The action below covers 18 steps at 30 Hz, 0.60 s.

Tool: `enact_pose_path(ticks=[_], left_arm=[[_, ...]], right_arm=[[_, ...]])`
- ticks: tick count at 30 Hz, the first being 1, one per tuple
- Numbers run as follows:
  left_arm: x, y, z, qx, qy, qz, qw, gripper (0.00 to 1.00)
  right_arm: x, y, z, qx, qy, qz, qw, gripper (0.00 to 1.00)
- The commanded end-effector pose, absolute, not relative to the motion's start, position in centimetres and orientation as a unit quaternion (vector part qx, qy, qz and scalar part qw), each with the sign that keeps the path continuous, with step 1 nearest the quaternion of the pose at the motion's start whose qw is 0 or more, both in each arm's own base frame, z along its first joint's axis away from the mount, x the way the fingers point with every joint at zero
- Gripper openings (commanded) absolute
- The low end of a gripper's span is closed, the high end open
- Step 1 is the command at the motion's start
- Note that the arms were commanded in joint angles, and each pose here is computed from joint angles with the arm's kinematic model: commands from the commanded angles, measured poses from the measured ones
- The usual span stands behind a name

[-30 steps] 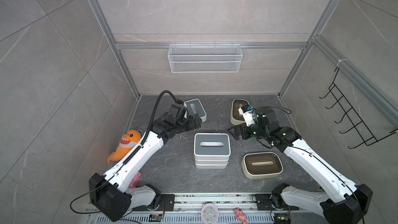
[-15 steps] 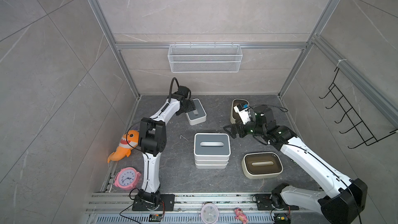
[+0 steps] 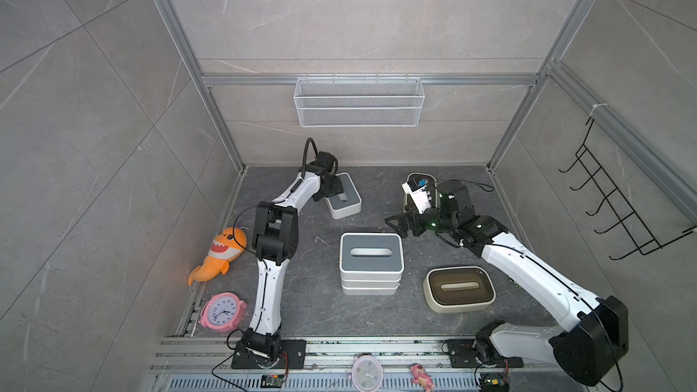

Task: Stack the tissue boxes
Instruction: Pick up the tissue box from the center of the board.

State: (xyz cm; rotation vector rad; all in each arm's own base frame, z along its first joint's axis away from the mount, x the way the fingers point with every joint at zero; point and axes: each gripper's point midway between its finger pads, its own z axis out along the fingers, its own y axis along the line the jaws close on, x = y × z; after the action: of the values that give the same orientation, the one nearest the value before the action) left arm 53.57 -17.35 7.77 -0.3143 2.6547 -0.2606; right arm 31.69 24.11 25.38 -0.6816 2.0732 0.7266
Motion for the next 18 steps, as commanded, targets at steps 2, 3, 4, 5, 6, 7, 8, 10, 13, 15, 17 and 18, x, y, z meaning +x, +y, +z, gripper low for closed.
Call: enact_pose_path(ticks=[2, 3, 4, 5, 6, 7, 8, 10, 13, 15, 17, 18], left_arm=[[54.5, -17.7, 7.7, -0.123, 0.959, -0.102, 0.236, 0.76], [54.5, -17.8, 7.5, -0.125, 0.958, -0.103, 0.235, 0.75], [54.6, -17.9, 7.6, -0.127, 0.958, -0.104, 0.235, 0.75], [54.6, -17.8, 7.6, -0.130, 0.957, -0.106, 0.236, 0.74], [54.5, -17.8, 5.9, -0.133, 0.961, -0.099, 0.222, 0.72], [54.5, -17.9, 5.7, -0.133, 0.961, -0.099, 0.221, 0.72], [54.5, -17.9, 5.5, -0.133, 0.961, -0.098, 0.220, 0.71], [54.5, -18.0, 5.2, -0.133, 0.962, -0.099, 0.218, 0.70], [54.5, -18.1, 4.8, -0.134, 0.963, -0.098, 0.214, 0.68], [54.5, -18.1, 4.6, -0.135, 0.963, -0.096, 0.213, 0.65], [54.4, -18.1, 4.4, -0.135, 0.964, -0.092, 0.212, 0.62], [54.3, -18.1, 4.4, -0.135, 0.964, -0.091, 0.211, 0.60]], right_arm=[[31.5, 24.4, 27.0, -0.289, 0.807, 0.291, 0.424, 0.99], [31.4, 24.4, 26.9, -0.291, 0.807, 0.290, 0.424, 1.00], [31.3, 24.3, 27.0, -0.292, 0.807, 0.290, 0.425, 1.00], [31.2, 24.2, 26.9, -0.292, 0.807, 0.289, 0.425, 1.00], [31.1, 24.1, 26.9, -0.291, 0.807, 0.288, 0.425, 0.99], [31.0, 24.1, 26.8, -0.292, 0.808, 0.287, 0.425, 0.99], [31.0, 24.0, 26.7, -0.292, 0.809, 0.286, 0.423, 0.99], [31.0, 24.0, 26.5, -0.293, 0.810, 0.283, 0.423, 0.99], [31.0, 24.0, 26.2, -0.297, 0.811, 0.280, 0.420, 0.99], [31.0, 24.0, 26.1, -0.298, 0.811, 0.279, 0.419, 1.00], [31.0, 24.0, 26.1, -0.300, 0.810, 0.279, 0.419, 0.99], [31.0, 24.0, 26.1, -0.300, 0.811, 0.278, 0.419, 1.00]])
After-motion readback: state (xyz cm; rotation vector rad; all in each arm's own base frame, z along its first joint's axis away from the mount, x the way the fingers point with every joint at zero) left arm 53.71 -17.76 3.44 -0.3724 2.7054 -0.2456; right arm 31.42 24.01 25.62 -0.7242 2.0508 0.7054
